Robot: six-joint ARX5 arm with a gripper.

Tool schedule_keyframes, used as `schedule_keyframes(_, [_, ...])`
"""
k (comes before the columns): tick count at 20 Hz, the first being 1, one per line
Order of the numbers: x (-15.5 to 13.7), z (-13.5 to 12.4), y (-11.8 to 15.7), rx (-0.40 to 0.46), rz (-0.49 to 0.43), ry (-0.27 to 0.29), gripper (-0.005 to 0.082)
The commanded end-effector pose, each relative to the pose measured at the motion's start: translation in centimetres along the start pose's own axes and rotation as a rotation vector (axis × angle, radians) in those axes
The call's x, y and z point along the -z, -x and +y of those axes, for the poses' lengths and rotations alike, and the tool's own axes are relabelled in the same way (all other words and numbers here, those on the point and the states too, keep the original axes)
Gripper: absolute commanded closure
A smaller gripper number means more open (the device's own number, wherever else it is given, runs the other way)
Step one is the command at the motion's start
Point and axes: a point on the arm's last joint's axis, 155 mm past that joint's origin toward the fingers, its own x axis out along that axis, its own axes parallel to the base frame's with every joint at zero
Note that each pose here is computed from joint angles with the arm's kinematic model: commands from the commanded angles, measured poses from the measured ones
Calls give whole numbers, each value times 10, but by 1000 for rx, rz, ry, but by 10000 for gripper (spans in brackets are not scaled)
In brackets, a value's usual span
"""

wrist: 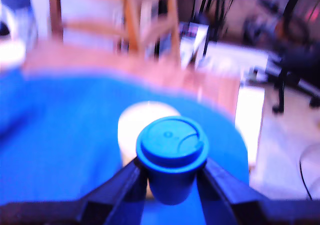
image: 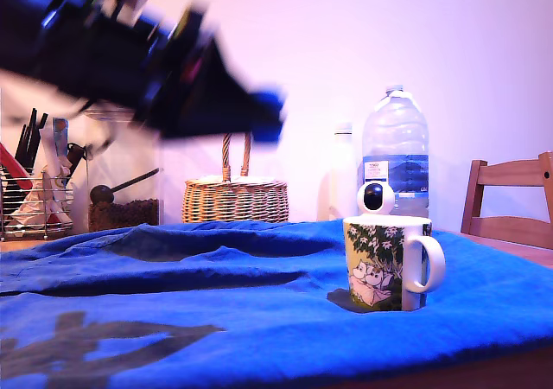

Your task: Pick up the coffee capsules on the table and drop them inside the coffee cup

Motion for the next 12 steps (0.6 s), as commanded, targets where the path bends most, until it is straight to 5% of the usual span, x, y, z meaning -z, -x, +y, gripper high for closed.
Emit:
schedule_keyframes(1, [3,1,-10,6,12,5,609])
schedule_keyframes(12, [24,7,-71,40,166,58,609])
